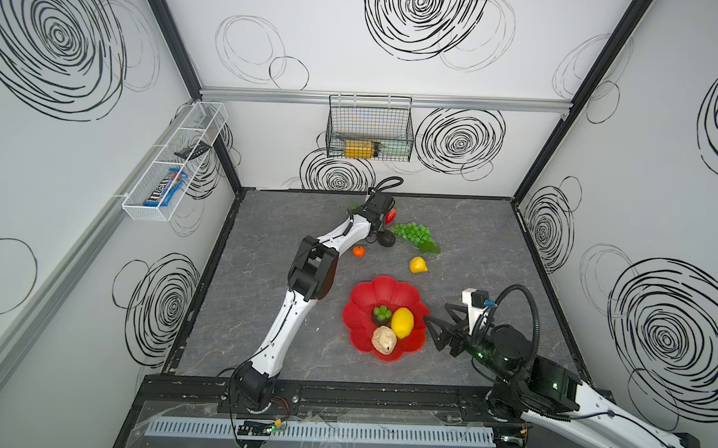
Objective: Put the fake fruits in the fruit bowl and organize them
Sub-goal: 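Grasp the red apple with the left gripper, then carry the red apple over the bowl toward the right gripper with the left gripper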
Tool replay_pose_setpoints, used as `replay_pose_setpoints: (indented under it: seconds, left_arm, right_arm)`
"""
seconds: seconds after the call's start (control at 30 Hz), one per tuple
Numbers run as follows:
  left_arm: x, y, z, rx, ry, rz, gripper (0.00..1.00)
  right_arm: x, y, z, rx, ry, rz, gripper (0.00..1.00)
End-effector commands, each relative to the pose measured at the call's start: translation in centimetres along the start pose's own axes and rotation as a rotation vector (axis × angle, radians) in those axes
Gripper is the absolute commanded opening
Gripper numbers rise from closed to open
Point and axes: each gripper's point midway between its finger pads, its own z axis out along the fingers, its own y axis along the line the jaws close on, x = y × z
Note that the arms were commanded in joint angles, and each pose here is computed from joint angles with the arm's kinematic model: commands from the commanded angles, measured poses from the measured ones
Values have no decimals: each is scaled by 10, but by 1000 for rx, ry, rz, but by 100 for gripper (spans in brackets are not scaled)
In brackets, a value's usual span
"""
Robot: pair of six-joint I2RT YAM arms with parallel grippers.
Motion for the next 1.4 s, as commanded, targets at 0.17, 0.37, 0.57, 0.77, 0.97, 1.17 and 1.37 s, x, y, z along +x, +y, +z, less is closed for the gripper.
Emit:
replay_pose_setpoints:
  seconds: [0.17,0.37,0.57,0.77,0.97,1.17,1.37]
  left_arm:
    - [-34,10,-66,76,-108,-54,68]
    - [-34,26,-116,149,-148,-98,68]
    - [-16,34,-170,328,-180,-152,68]
    - [32,16,-231,636,-111,-247,68]
    - [86,17,-276,793,-31,-257,68]
    - [127,22,-311,858,19,-225,68]
    - [152,34,-332,875,39,-192,69]
  right_arm:
    - [-2,-1,3,15,-7,6,91]
    - [-4,1,7,15,-1,8,91]
    - [-5,6,12,3,5,19,91]
    - [6,16,24,-66,7,-98,91]
    - [4,35,32,-181,-79,-320,95]
    - [-1,41,45,-245,-180,-433,97]
    - [6,46,81,-299,-73,-490,94]
